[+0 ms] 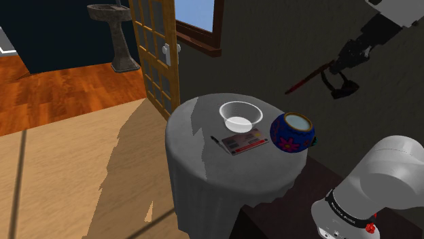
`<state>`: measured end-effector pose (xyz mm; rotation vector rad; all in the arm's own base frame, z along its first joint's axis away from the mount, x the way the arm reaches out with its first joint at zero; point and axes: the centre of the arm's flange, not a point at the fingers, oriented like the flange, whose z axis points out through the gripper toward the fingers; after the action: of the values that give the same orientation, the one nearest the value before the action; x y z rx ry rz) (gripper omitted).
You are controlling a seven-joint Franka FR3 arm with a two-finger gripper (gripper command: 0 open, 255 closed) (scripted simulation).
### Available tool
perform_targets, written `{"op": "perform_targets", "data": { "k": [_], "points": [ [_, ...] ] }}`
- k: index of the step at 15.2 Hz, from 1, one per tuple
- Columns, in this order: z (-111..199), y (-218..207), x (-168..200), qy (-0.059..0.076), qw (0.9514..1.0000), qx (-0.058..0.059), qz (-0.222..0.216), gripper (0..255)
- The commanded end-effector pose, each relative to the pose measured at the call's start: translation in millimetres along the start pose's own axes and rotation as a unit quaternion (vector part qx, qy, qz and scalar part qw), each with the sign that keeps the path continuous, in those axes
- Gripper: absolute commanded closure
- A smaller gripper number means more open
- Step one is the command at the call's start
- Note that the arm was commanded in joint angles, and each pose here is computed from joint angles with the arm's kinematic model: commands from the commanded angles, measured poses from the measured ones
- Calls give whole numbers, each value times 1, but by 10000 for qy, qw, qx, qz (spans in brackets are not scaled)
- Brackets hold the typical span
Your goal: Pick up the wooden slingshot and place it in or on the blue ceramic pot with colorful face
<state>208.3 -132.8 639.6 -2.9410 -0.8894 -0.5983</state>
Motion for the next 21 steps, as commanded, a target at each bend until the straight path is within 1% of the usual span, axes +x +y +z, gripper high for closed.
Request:
{"op": "perform_targets", "data": {
  "k": [1,21],
  "points": [
    [10,0,-5,1,10000,0,-1,255],
    [105,-10,-42,1,10000,0,-1,255]
  ]
}}
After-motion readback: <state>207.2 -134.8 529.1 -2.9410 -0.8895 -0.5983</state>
